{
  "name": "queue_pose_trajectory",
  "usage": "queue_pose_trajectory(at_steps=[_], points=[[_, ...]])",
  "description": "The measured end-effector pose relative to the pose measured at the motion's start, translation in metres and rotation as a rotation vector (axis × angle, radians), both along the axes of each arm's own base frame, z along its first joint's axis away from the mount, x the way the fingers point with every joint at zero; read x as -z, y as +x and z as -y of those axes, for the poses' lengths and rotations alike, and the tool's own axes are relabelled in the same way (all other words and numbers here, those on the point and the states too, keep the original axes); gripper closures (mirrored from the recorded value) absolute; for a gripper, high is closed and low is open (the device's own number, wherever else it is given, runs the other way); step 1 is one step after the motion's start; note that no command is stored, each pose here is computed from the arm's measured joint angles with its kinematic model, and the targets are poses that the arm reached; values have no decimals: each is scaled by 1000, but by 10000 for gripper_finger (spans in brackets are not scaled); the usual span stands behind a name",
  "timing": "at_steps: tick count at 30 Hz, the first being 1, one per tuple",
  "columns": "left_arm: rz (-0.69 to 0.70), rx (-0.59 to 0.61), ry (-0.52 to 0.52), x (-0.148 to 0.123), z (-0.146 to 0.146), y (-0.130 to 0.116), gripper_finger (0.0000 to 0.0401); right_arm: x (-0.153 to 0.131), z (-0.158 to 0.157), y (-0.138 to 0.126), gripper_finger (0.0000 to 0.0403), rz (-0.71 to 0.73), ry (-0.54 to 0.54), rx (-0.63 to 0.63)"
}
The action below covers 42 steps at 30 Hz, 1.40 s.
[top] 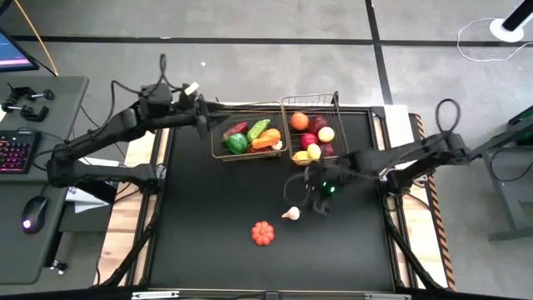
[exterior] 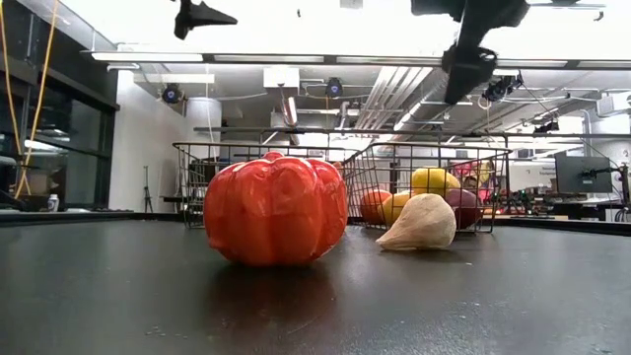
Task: Sort produce into baskets
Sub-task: Put the white garlic into the left wire basket
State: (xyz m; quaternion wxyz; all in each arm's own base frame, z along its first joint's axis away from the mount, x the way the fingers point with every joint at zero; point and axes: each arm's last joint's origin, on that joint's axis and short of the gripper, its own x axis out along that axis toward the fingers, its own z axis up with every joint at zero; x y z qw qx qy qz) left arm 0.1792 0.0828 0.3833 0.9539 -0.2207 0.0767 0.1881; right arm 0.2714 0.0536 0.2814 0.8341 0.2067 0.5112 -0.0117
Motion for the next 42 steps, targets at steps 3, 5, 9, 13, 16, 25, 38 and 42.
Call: queue_pose_trajectory(at_steps=[3, 5, 9, 13, 16, 25, 38, 42], points=[[14, -47, 22, -4, 1, -6, 128, 17, -15, 14, 36, 19, -138, -156], [16, -66, 32, -5, 2, -8, 128, 29, -22, 23, 36, 28, -222, -261], [4, -76, 19, -4, 2, -9, 129, 59, -32, 38, 36, -29, -284, -384], [-30, -81, -22, 1, 2, -10, 129, 83, -39, 48, 36, -72, -292, -438], [-55, -81, -34, 3, 3, -10, 129, 97, -42, 56, 36, -74, -300, -460], [-61, -81, -37, 4, 3, -11, 129, 127, -44, 65, 36, -137, -318, -452], [-61, -80, -36, 4, 3, -11, 129, 129, -42, 68, 133, -131, -386, -366], [-61, -79, -36, 4, 3, -11, 129, 127, -40, 68, 209, -133, -386, -362]])
